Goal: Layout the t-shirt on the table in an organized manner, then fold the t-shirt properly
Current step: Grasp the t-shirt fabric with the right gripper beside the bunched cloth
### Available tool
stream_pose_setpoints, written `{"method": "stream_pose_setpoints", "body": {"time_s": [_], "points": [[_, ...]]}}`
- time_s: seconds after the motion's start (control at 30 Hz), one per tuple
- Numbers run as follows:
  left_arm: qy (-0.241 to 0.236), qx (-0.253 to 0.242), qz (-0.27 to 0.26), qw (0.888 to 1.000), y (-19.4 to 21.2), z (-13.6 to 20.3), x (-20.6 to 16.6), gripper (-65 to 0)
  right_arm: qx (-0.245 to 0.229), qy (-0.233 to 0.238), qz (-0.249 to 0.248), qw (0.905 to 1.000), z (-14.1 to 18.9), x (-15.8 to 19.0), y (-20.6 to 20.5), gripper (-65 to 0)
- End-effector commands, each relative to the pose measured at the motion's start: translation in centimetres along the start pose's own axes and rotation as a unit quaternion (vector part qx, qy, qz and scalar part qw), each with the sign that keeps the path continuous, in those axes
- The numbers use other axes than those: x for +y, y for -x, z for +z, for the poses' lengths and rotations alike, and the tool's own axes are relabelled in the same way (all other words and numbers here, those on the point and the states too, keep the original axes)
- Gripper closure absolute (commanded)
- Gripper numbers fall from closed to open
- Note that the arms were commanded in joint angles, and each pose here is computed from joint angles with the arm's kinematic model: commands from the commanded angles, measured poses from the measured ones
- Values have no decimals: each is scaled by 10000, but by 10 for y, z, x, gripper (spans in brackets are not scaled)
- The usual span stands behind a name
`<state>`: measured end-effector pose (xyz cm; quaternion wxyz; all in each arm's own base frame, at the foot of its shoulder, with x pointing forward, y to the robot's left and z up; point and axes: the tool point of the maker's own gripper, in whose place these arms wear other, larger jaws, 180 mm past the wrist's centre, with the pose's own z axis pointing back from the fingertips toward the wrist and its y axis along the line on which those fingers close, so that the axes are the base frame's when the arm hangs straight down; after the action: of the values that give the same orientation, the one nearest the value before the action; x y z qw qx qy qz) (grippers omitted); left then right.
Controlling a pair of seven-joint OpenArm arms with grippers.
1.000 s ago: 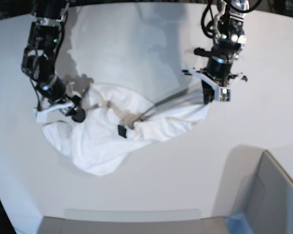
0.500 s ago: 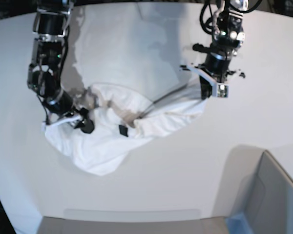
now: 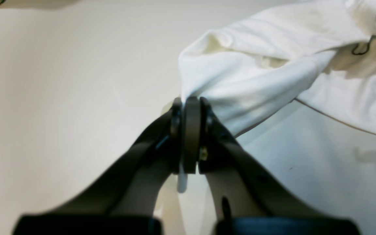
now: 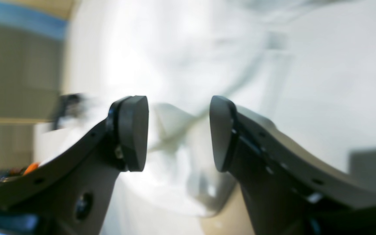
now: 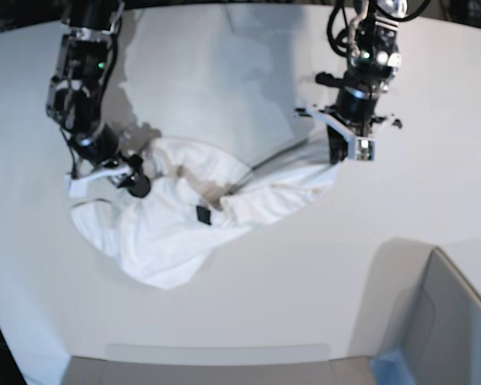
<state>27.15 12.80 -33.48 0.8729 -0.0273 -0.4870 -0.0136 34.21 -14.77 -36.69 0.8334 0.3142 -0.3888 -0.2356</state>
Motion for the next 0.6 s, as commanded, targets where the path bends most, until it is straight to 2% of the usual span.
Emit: {"method": "stream_pose_setpoints", "body": {"time_s": [0.0,0.27,0.57], "points": [[11,-192,-23,9998,-11,2,-1,0,-166,-208,32,9996,-3,11,-13,-305],[1,-188,-4,9998,-10,2,0,0,-100,-182,-152,9997,-21,7,-19,-305],[-6,-183,5,9998,-10,3,0,0,-244,-356,-82,9990,-29,24,-40,-305]]}}
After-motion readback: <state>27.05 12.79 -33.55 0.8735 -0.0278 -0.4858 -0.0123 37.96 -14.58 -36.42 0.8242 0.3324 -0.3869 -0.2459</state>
